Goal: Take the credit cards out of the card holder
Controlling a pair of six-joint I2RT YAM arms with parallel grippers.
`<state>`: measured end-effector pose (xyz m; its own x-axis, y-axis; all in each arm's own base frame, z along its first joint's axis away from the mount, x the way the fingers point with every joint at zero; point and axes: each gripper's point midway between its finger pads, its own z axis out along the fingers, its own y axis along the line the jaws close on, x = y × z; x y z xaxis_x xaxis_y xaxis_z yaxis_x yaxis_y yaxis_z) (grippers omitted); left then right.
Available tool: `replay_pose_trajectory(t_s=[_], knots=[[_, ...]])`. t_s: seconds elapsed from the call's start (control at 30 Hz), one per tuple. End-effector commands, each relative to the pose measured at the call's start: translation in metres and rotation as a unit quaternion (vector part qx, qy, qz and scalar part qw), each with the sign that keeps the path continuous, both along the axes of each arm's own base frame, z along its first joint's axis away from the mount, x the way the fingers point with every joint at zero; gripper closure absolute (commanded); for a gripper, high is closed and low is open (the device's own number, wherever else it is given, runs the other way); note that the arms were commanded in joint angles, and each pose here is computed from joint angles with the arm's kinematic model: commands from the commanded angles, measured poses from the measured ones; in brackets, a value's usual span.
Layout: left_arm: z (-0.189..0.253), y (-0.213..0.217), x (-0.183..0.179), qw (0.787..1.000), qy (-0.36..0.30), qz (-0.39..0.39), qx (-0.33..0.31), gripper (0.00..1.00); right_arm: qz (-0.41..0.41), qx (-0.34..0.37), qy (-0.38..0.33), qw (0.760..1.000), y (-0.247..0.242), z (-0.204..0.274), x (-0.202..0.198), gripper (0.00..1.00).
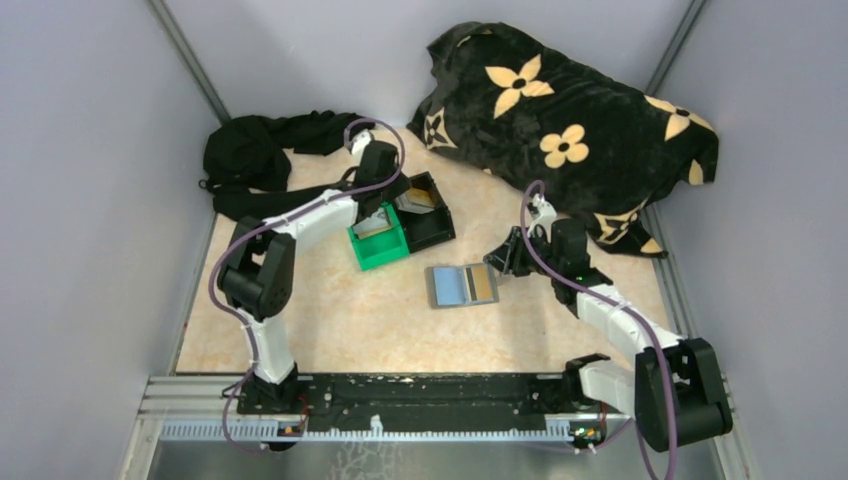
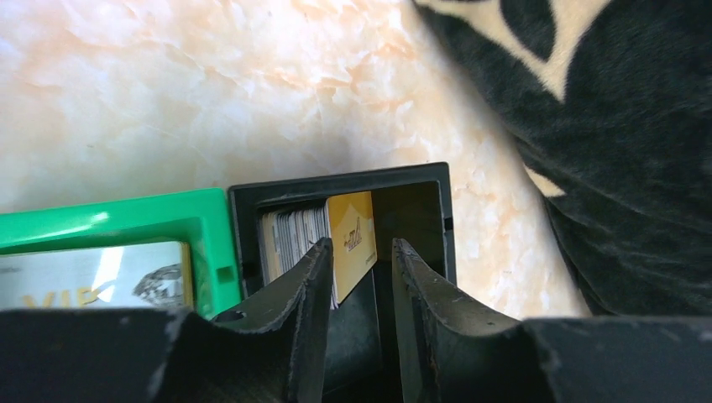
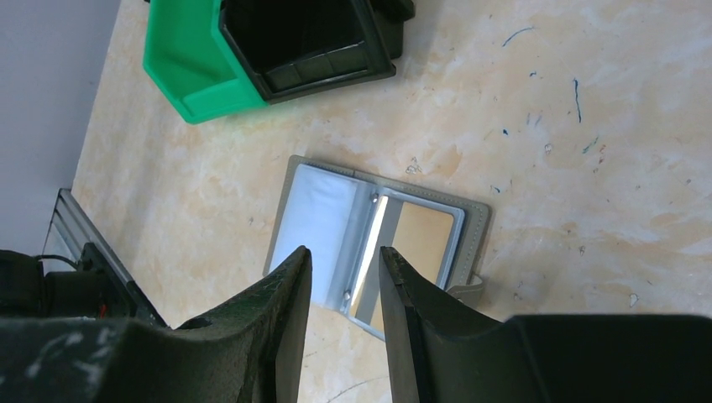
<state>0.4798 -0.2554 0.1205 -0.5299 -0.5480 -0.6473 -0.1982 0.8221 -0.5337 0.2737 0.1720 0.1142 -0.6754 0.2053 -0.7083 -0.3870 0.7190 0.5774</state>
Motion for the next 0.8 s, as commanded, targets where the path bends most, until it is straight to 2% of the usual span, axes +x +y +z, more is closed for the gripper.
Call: replay_pose_trajectory(t_s=[0.0, 0.1, 0.2, 0.23, 0.27, 0.33, 0.37, 0.4, 0.47, 0.57, 0.67, 0.77], knots=[[0.046, 0.022, -0.010, 0.998, -0.050, 0.026, 0.027, 0.62, 0.012, 0.004, -0.041, 0.999, 0.005, 0.019, 0.010, 0.64], [0.064, 0.030, -0.023, 0.996, -0.076, 0.028, 0.030, 0.62, 0.017, -0.009, -0.048, 0.999, 0.004, 0.019, 0.010, 0.64], [0.089, 0.017, -0.045, 0.991, -0.133, -0.008, 0.033, 0.62, 0.007, -0.037, -0.058, 0.998, -0.001, 0.018, 0.011, 0.64], [0.096, 0.014, -0.055, 0.986, -0.159, -0.012, 0.052, 0.63, 0.003, -0.049, -0.061, 0.997, -0.003, 0.020, 0.013, 0.65], [0.102, 0.005, -0.066, 0.981, -0.184, -0.029, 0.063, 0.64, -0.001, -0.061, -0.058, 0.996, -0.004, 0.018, 0.012, 0.65], [0.109, -0.027, -0.090, 0.966, -0.223, -0.114, 0.068, 0.67, -0.007, -0.083, -0.057, 0.995, -0.004, 0.015, 0.011, 0.65], [0.105, -0.046, -0.104, 0.960, -0.223, -0.162, 0.056, 0.70, -0.006, -0.093, -0.054, 0.994, -0.003, 0.011, 0.010, 0.68], [0.098, -0.064, -0.117, 0.951, -0.220, -0.212, 0.038, 0.74, -0.009, -0.103, -0.049, 0.993, -0.002, 0.007, 0.009, 0.76], [0.081, -0.092, -0.145, 0.938, -0.194, -0.288, -0.005, 0.83, -0.007, -0.100, -0.029, 0.995, 0.002, -0.002, 0.006, 0.99], [0.055, -0.113, -0.177, 0.925, -0.158, -0.338, -0.067, 0.91, -0.020, -0.092, 0.003, 0.996, 0.002, -0.018, 0.005, 1.00], [0.028, -0.123, -0.194, 0.919, -0.116, -0.364, -0.094, 1.00, -0.034, -0.094, 0.027, 0.995, 0.000, -0.034, 0.005, 1.00], [0.013, -0.135, -0.203, 0.911, -0.082, -0.388, -0.115, 1.00, -0.050, -0.108, 0.056, 0.991, -0.006, -0.052, 0.004, 1.00]])
